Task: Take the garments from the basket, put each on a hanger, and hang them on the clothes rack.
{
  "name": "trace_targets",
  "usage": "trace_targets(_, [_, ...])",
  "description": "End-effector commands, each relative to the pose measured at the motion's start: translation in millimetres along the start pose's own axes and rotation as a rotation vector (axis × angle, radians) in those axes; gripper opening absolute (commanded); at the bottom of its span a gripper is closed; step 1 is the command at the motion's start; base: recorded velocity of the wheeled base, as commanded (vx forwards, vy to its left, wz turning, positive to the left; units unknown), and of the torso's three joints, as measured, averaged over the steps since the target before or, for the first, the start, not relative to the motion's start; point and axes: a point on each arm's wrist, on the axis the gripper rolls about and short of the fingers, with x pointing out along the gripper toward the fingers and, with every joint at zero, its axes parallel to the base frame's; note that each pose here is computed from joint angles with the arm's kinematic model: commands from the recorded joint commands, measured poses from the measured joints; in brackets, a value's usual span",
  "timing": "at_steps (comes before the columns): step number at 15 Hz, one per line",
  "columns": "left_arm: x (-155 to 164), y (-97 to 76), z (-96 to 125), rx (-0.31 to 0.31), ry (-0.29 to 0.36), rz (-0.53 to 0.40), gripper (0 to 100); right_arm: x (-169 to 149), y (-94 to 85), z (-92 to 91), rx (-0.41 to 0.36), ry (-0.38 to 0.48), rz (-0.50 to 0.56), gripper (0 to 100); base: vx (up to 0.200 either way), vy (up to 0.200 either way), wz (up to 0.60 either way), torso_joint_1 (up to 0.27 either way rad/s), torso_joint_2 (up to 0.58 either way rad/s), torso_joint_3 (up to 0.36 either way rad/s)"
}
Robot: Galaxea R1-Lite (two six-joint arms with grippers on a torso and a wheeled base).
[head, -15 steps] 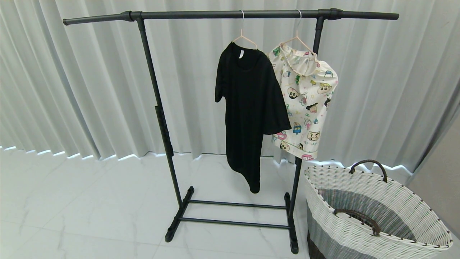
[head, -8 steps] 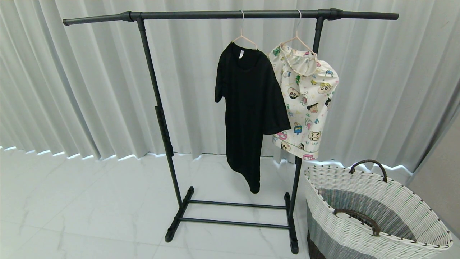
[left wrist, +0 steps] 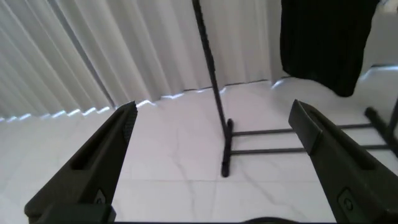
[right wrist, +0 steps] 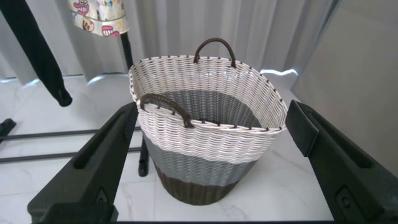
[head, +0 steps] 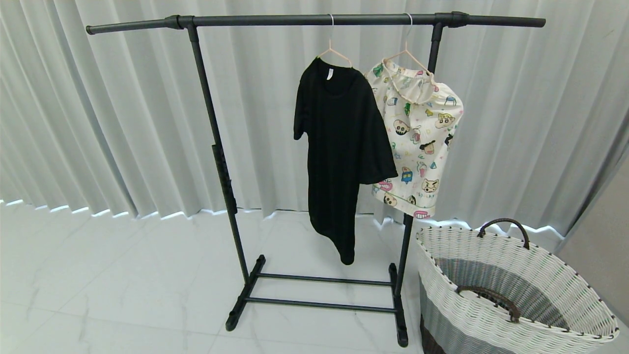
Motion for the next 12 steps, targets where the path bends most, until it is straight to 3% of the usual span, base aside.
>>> trace_targets(1, [0.6, -0.4, 0.3, -0.194, 0.005, -0.021, 100, 0.0, 0.0, -0.1, 0.001, 0.001, 0.001, 100, 0.000, 0.000, 0.00, 0.000, 0.00, 0.000])
trace_targets(2, [0.6, -0.8, 0.9, -0.185, 0.001, -0.053, 100, 0.0, 0.0, -0.1, 0.003, 0.001, 0.001, 100, 0.000, 0.000, 0.00, 0.000, 0.00, 0.000])
trace_targets(3, [0.0, -2.1, 0.5, -0.122, -0.015, -0.103, 100, 0.0, 0.0, -0.1, 0.001, 0.001, 0.001, 100, 0.000, 0.000, 0.00, 0.000, 0.00, 0.000])
trace_targets(4, [0.2, -1.3, 0.3, -0.066, -0.012, -0.066, 100, 0.0, 0.0, -0.1, -0.002, 0.001, 0.001, 100, 0.000, 0.000, 0.00, 0.000, 0.00, 0.000])
trace_targets(5, [0.7, 1.7, 0.4, -0.063, -0.007, 0.062, 100, 0.0, 0.0, -0.2, -0.003, 0.002, 0.001, 100, 0.000, 0.000, 0.00, 0.000, 0.00, 0.000])
trace_targets(7, [1.2, 1.4, -0.9, -0.068, -0.007, 0.067, 100, 0.0, 0.0, -0.1, -0.002, 0.001, 0.001, 100, 0.000, 0.000, 0.00, 0.000, 0.00, 0.000])
trace_targets(10, [0.8, 1.7, 1.7, -0.018, -0.028, 0.062, 100, 0.0, 0.0, -0.1, -0.003, 0.001, 0.001, 100, 0.000, 0.000, 0.00, 0.000, 0.00, 0.000])
trace_targets(11, [1.0, 4.3, 7.8, 0.005, -0.100, 0.136, 100, 0.0, 0.0, -0.1, 0.000, 0.001, 0.001, 100, 0.000, 0.000, 0.00, 0.000, 0.00, 0.000])
trace_targets(12, [1.5, 3.4, 3.6, 0.005, -0.059, 0.128, 100, 0.0, 0.0, -0.1, -0.003, 0.001, 0.001, 100, 0.000, 0.000, 0.00, 0.000, 0.00, 0.000])
